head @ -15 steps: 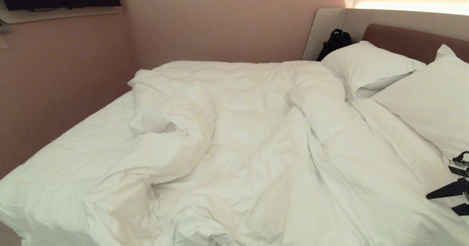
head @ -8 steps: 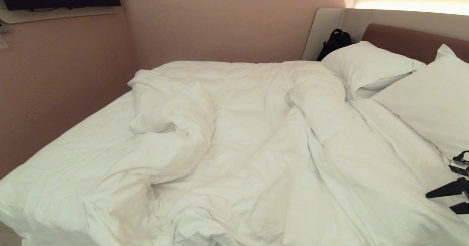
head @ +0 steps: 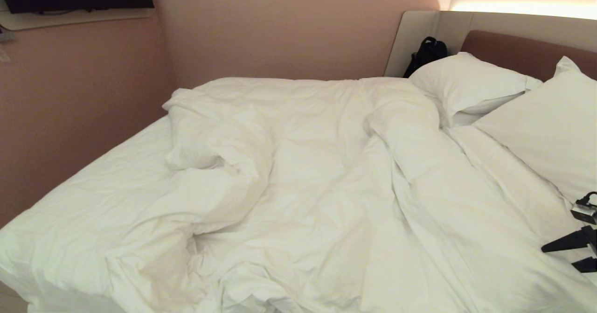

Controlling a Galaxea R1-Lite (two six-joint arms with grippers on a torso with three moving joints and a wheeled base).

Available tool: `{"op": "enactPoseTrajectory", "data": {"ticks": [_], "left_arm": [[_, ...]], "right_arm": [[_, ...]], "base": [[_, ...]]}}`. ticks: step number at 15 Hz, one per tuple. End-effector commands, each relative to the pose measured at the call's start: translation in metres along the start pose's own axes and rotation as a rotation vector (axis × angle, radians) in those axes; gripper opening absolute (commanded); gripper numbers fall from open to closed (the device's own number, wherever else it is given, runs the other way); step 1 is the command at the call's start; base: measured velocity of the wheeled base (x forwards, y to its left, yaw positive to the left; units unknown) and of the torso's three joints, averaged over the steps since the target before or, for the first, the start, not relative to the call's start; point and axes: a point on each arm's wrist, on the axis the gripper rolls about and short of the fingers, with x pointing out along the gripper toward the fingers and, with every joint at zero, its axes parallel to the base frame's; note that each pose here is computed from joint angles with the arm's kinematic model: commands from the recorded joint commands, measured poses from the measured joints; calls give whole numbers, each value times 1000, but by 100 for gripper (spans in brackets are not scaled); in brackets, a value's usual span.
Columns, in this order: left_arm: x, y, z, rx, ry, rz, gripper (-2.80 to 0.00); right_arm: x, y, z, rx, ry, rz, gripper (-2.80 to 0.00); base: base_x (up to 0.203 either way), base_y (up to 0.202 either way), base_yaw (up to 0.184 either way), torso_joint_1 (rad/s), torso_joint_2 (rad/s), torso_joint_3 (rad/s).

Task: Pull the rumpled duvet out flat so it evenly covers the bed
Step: Flatten the corners of the folded blanket

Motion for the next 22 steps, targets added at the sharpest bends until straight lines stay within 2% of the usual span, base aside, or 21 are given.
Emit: {"op": "enactPoseTrajectory", "data": {"ticks": [1, 13, 19, 22], "left_arm": [[0, 0, 0, 0, 0, 0, -280], [0, 0, 0, 0, 0, 0, -280], [0, 0, 0, 0, 1, 0, -280], [0, 0, 0, 0, 0, 0, -280]], "right_arm": [[1, -1, 0, -3, -3, 6, 0], [3, 0, 2, -7, -1, 8, 0], [10, 8, 3, 2, 46, 23, 0], [14, 18, 3, 9, 112, 13, 0]], "base": [[0, 0, 0, 0, 0, 0], [0, 0, 0, 0, 0, 0], [0, 0, 0, 0, 0, 0], [0, 0, 0, 0, 0, 0]]}}
